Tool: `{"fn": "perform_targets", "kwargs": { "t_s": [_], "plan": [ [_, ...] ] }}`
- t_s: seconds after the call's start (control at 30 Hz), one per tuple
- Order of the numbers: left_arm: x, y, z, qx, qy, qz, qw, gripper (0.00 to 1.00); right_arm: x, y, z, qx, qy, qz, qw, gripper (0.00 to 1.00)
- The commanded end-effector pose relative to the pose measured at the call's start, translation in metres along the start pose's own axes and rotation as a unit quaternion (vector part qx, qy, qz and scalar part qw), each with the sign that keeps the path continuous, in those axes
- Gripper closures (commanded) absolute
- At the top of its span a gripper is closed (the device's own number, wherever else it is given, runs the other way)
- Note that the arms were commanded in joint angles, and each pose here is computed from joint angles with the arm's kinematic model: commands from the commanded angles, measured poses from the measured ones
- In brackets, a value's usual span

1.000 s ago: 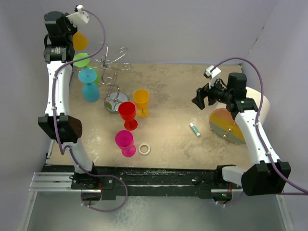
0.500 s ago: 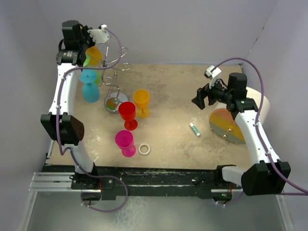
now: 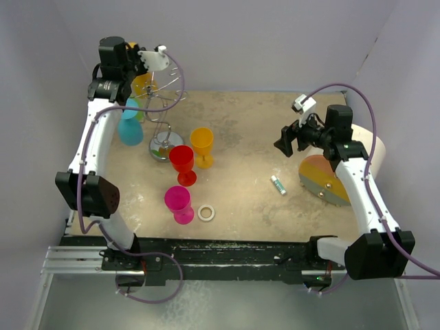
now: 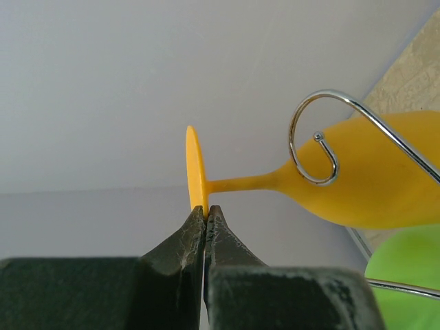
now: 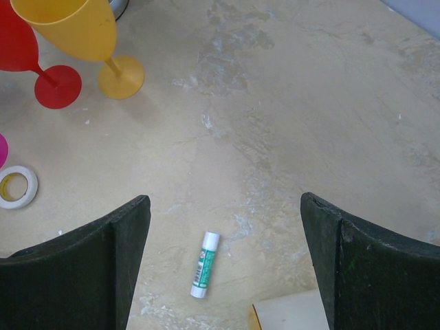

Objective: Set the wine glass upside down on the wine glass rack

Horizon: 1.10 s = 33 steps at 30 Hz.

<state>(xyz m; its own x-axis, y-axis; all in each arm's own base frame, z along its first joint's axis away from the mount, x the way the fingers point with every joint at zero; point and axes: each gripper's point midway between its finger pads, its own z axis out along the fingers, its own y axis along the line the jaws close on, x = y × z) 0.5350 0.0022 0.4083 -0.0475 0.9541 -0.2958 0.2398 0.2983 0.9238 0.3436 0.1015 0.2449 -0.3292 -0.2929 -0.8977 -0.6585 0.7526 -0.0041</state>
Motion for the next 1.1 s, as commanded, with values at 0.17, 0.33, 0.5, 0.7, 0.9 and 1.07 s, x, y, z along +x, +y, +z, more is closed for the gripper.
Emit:
{"fn": "perform_targets", "kwargs": {
  "t_s": [0.17,0.33,0.5,0.7,0.9,1.07],
  "plan": [
    [-0.021,0.031,-0.029,-0.050,-0.028,0.007,0.998,1.00,-0.016,0.000,-0.006,0.001,-0.028,-0.026,0.999,0.08],
    [-0.020,0.027,-0.033,-0.049,-0.028,0.005,0.998,1.00,-0.015,-0.001,-0.005,0.000,-0.027,-0.027,0.999,0.08],
    [-0.019,0.023,-0.038,-0.049,-0.028,0.006,0.998,1.00,-0.014,-0.001,-0.004,0.000,-0.025,-0.026,0.999,0.08],
    [-0.020,0.020,-0.043,-0.048,-0.035,0.002,0.998,1.00,-0.013,-0.002,-0.003,0.001,-0.023,-0.025,0.999,0.08],
    [-0.025,0.017,-0.044,-0.047,-0.052,0.007,0.998,1.00,-0.012,-0.002,-0.003,0.001,-0.022,-0.024,0.999,0.08],
    [-0.027,0.013,-0.043,-0.045,-0.061,0.007,0.997,1.00,-0.012,-0.003,-0.004,0.003,-0.022,-0.025,0.999,0.08]
  ]
}}
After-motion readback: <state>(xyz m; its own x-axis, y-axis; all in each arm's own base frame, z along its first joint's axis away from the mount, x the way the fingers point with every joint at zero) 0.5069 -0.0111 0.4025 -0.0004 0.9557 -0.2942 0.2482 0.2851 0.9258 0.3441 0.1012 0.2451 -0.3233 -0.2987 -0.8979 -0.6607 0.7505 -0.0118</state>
